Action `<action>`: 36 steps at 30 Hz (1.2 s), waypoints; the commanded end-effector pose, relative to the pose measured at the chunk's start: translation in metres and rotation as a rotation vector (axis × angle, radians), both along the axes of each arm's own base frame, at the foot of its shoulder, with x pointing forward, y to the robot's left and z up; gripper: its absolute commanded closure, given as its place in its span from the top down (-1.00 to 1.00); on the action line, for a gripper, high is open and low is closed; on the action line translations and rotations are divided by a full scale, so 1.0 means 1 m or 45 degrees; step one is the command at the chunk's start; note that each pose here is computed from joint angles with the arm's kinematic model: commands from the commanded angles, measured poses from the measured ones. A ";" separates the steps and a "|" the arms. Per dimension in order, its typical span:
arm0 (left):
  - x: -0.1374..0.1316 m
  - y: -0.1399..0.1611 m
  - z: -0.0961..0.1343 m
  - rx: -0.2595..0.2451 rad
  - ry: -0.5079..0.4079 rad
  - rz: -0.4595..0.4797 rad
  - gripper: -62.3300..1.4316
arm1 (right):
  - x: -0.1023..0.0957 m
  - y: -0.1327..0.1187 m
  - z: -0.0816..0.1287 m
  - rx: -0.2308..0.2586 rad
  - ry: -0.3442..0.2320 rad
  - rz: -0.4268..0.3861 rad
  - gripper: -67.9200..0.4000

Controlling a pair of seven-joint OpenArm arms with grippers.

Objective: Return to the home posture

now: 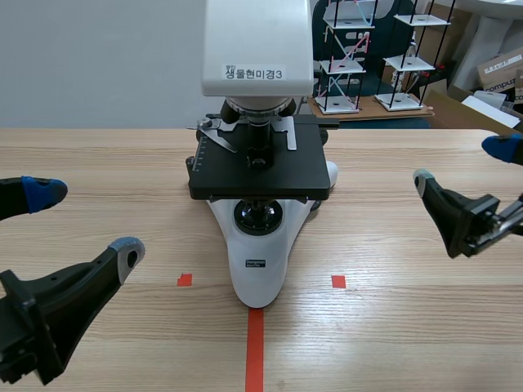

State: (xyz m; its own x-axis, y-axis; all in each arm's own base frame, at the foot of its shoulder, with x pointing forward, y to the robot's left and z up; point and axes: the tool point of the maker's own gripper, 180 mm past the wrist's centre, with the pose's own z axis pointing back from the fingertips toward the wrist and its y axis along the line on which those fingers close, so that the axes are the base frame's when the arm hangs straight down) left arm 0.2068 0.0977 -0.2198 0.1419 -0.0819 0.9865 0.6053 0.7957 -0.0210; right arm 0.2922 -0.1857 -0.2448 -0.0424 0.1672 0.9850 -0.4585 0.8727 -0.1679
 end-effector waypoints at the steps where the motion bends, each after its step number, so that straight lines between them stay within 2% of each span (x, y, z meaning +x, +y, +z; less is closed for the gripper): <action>1: 0.001 -0.002 0.008 -0.030 -0.029 0.001 1.00 | -0.006 0.001 0.012 -0.001 -0.030 0.016 0.89; 9: 0.001 -0.002 0.008 -0.030 -0.029 0.001 1.00 | -0.058 0.023 0.033 -0.011 0.008 0.105 0.89; 14: 0.001 -0.002 0.008 -0.030 -0.029 0.001 1.00 | -0.079 0.033 0.044 -0.017 0.033 0.145 0.89; 20: 0.001 -0.002 0.008 -0.030 -0.029 0.001 1.00 | -0.099 0.045 0.045 -0.002 0.089 0.186 0.89; 25: 0.001 -0.002 0.008 -0.030 -0.029 0.001 1.00 | -0.107 0.050 0.048 0.031 0.097 0.205 0.89; 36: 0.001 -0.002 0.008 -0.030 -0.029 0.001 1.00 | -0.107 0.050 0.048 0.031 0.091 0.204 0.89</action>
